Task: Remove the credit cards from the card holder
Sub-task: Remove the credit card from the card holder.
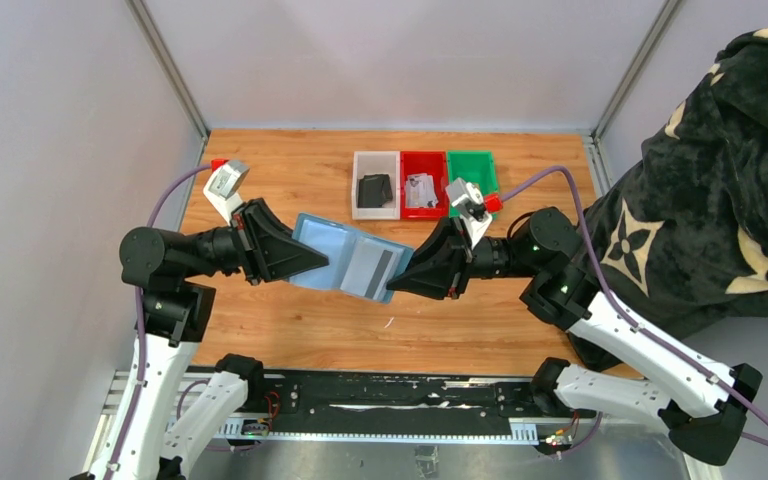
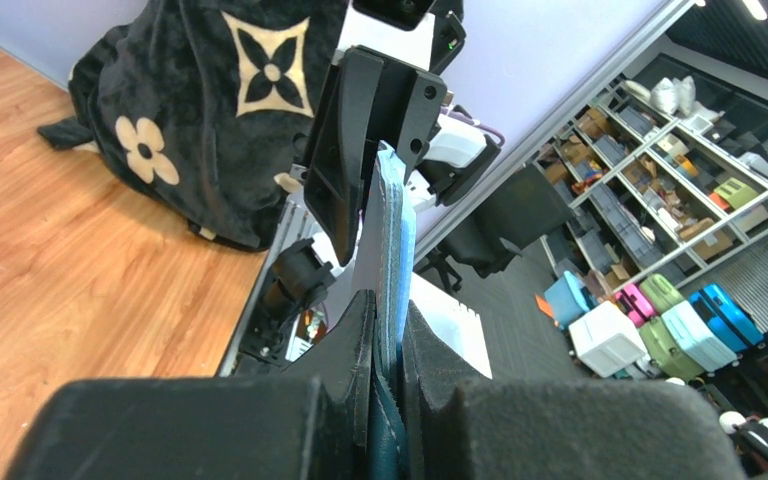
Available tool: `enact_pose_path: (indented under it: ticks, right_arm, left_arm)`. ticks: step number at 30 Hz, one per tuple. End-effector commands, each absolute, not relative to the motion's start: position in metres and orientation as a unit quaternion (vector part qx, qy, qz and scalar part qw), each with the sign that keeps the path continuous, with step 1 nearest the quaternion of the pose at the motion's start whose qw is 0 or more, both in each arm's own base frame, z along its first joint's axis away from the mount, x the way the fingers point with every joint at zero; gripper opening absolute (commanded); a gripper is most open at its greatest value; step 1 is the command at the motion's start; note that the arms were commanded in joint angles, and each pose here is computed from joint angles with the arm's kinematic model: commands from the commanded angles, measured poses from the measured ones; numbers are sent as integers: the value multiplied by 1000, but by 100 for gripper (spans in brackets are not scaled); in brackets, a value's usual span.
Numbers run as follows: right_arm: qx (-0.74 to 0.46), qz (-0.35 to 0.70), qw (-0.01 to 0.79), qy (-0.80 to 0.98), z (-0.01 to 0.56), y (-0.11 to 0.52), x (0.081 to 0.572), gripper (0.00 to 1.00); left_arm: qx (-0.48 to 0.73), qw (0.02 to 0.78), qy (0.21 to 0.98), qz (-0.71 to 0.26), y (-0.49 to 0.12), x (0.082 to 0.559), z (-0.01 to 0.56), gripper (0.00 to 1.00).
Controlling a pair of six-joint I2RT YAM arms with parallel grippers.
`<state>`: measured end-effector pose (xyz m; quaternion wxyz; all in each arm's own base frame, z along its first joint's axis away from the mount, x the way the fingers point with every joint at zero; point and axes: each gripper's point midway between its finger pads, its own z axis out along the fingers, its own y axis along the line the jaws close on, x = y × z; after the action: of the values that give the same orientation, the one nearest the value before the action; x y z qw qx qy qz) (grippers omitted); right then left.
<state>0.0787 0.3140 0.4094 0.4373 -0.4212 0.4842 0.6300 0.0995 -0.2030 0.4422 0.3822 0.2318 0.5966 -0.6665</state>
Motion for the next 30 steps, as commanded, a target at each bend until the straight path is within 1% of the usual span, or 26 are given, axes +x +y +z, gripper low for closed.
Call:
enact_pose_path:
  ticks: [1,10,25,30]
  right_arm:
    - [-426,628,453,468,414,311,75,24]
    - [-425,631,453,465,415,311,75,25]
    - [-409,632,449,481,421,322,86,24]
    - [-421,638,452,459,421,317,76,21]
  left_arm:
    - [246,389,586,-667,-202,92,454,0]
    - [243,390,585,-668,-202,93,454,0]
    - [244,392,584,-667,-202,93,455,0]
    - [246,391,583,-668,-202,91,457,0]
